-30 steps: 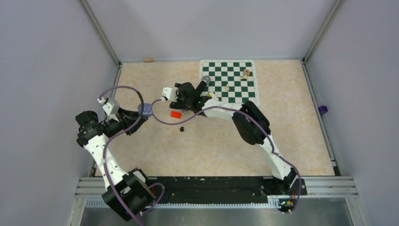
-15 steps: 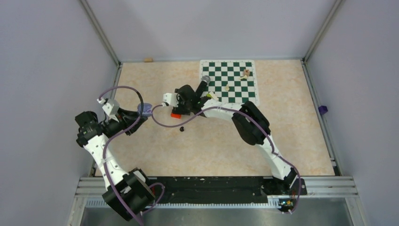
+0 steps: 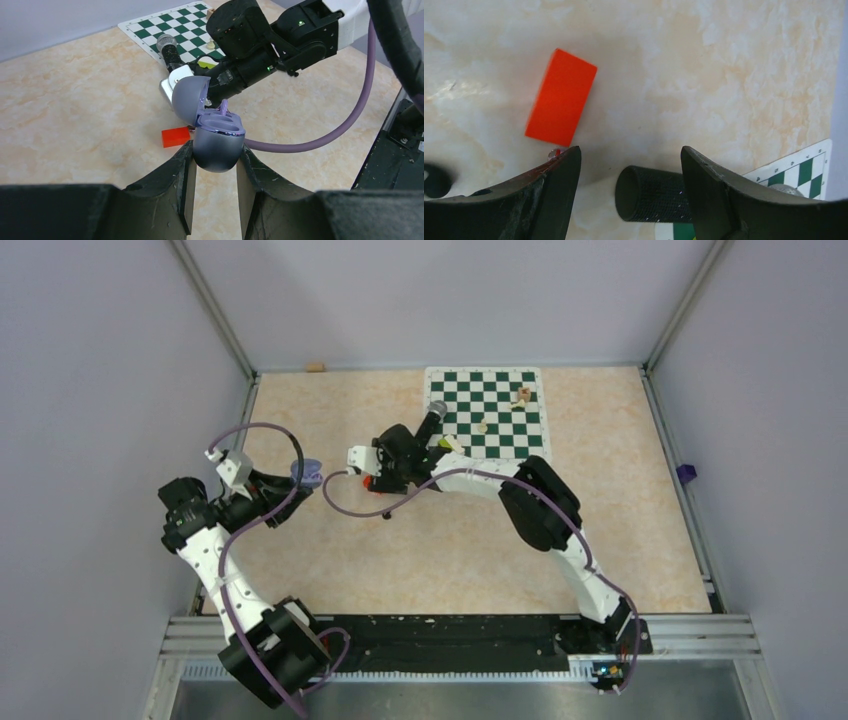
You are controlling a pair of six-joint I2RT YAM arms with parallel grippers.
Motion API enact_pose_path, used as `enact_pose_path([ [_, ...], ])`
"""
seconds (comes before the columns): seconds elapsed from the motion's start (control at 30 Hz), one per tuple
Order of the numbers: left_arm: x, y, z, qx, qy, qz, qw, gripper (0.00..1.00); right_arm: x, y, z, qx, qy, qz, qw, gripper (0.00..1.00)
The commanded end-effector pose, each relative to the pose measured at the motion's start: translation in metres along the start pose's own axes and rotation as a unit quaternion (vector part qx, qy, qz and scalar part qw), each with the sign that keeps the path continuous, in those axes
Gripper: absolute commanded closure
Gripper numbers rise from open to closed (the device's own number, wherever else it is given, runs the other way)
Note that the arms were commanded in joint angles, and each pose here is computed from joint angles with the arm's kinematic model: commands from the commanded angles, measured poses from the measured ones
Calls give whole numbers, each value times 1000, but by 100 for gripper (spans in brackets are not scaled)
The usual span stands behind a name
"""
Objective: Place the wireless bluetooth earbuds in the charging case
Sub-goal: Adjust the earbud at the center of the board.
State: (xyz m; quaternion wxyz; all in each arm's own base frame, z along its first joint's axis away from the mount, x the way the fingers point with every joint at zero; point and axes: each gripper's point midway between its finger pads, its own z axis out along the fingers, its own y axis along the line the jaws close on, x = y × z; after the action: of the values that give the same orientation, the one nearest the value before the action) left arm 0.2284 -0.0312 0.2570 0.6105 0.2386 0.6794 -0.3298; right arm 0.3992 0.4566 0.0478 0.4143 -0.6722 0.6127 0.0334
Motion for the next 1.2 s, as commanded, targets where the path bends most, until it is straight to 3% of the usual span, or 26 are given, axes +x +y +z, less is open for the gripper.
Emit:
enact_pose_path([
  [0.0, -27, -15, 2, 37, -58, 23, 997, 100, -5, 36, -25, -66, -2, 23, 998, 27],
  [0.47, -28, -19, 1, 38, -62, 24, 997, 100, 8, 61, -68, -84, -1, 90, 992, 28],
  [0.77, -29, -22, 1, 39, -63, 21, 997, 100, -15, 23, -116, -74, -83, 184, 977, 30],
  [0.93, -29, -24, 1, 39, -62, 25, 997, 100, -15, 31, -142, -60, -159, 97, 981, 29],
  [1.17, -30, -25, 1, 38, -62, 28, 997, 100, 11, 71, -139, -62, -210, -59, 974, 27],
])
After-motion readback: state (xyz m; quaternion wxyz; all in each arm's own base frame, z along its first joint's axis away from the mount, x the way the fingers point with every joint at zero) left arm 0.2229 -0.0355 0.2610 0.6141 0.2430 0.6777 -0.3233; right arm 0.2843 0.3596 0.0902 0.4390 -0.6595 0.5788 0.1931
